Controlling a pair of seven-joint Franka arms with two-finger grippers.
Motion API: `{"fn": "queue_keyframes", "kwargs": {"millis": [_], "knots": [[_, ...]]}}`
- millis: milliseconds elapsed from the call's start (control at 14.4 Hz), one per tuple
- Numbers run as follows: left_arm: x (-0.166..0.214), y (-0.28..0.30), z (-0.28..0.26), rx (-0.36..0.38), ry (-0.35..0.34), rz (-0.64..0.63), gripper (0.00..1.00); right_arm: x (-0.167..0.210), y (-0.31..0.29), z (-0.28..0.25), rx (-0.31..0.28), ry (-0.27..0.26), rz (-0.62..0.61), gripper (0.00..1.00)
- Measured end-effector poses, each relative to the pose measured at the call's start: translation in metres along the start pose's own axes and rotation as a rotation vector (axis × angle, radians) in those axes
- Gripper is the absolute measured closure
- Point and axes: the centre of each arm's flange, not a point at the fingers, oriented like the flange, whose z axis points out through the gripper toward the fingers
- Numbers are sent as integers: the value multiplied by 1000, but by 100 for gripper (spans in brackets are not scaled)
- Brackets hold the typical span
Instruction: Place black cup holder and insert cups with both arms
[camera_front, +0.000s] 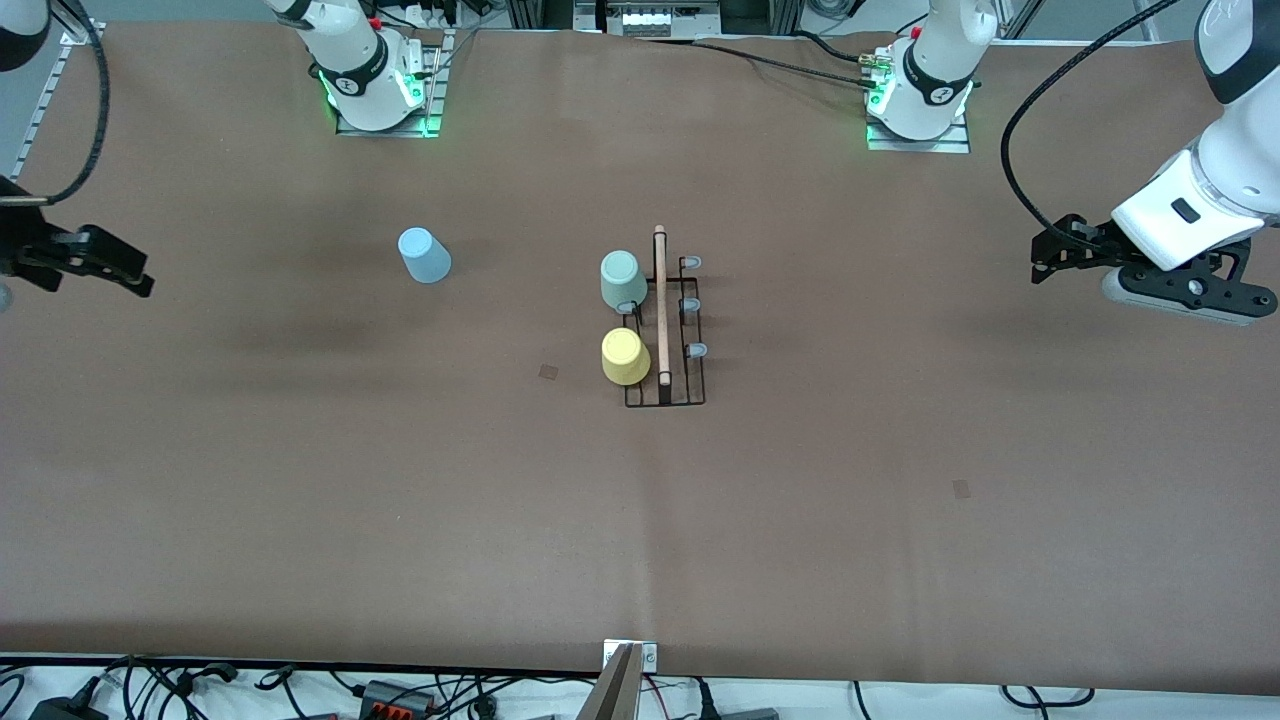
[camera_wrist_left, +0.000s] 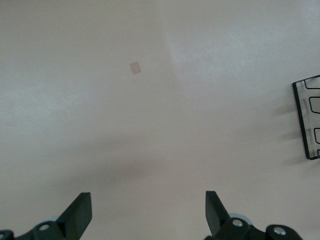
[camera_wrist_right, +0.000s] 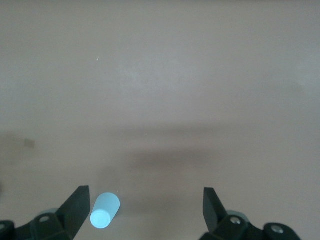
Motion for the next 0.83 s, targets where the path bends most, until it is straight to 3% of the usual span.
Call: {"fn": "queue_keyframes", "kwargs": {"millis": [486, 833], "knots": [[0, 0, 0, 0, 0, 0, 0, -7, -4, -15, 11, 20, -9, 0], [0, 0, 0, 0, 0, 0, 0, -9, 0, -13, 10, 2, -7, 0]]}}
